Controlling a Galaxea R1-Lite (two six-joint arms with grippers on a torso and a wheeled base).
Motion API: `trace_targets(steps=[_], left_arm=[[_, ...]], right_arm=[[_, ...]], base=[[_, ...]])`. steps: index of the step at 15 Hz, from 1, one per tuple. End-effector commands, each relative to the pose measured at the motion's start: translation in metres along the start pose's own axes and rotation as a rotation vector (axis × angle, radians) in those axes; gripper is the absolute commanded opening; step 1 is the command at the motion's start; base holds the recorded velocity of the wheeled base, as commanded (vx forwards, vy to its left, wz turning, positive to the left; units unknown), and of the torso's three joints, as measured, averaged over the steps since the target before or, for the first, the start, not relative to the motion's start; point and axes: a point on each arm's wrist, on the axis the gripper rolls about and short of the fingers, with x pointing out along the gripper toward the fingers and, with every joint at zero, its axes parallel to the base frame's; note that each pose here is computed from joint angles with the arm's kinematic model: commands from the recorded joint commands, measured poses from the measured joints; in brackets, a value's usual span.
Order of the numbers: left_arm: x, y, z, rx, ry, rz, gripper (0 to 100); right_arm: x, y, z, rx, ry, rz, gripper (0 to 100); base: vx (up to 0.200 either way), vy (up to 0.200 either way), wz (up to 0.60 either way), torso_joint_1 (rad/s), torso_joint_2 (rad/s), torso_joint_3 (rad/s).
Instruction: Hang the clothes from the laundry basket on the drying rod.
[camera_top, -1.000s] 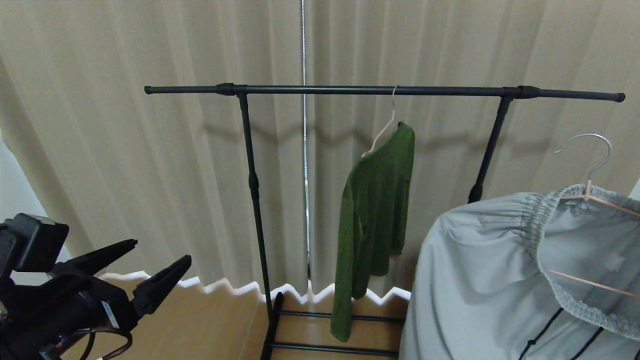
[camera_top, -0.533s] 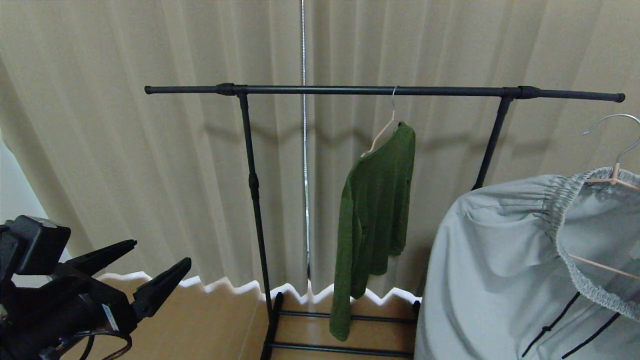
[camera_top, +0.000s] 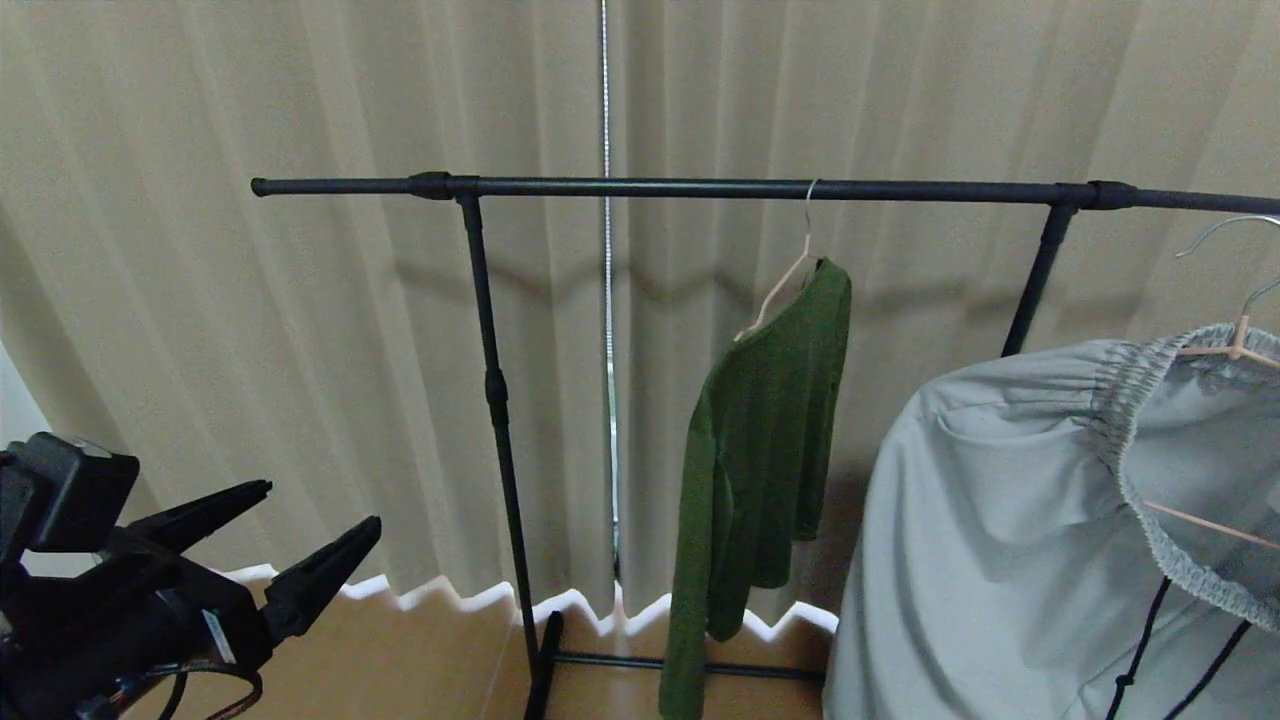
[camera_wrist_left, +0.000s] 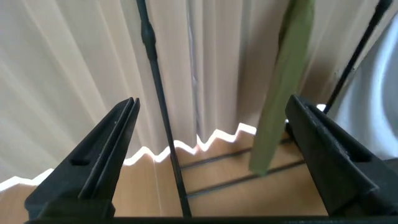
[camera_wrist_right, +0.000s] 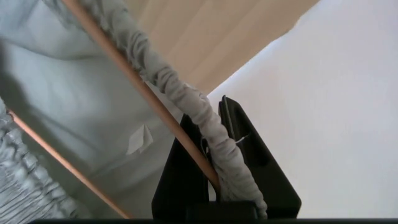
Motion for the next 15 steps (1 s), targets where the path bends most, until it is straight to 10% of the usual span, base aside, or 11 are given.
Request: trace_targets(steps=[1, 15], left_arm=[[0.001, 0.000, 0.000, 0.000, 0.003, 0.001, 100], [-0.004, 0.000, -0.011, 0.074, 0.044, 0.003, 100]], right_arm=[[0.001, 0.002, -0.002, -0.004, 0.010, 0.008, 0], [0.079, 0.000, 0.052, 0.003, 0.017, 0.010, 0]], base=[[0.200, 0.000, 0.00, 0.002, 0.00, 0.002], [0.029, 0.000, 0.00, 0.001, 0.00, 0.000]])
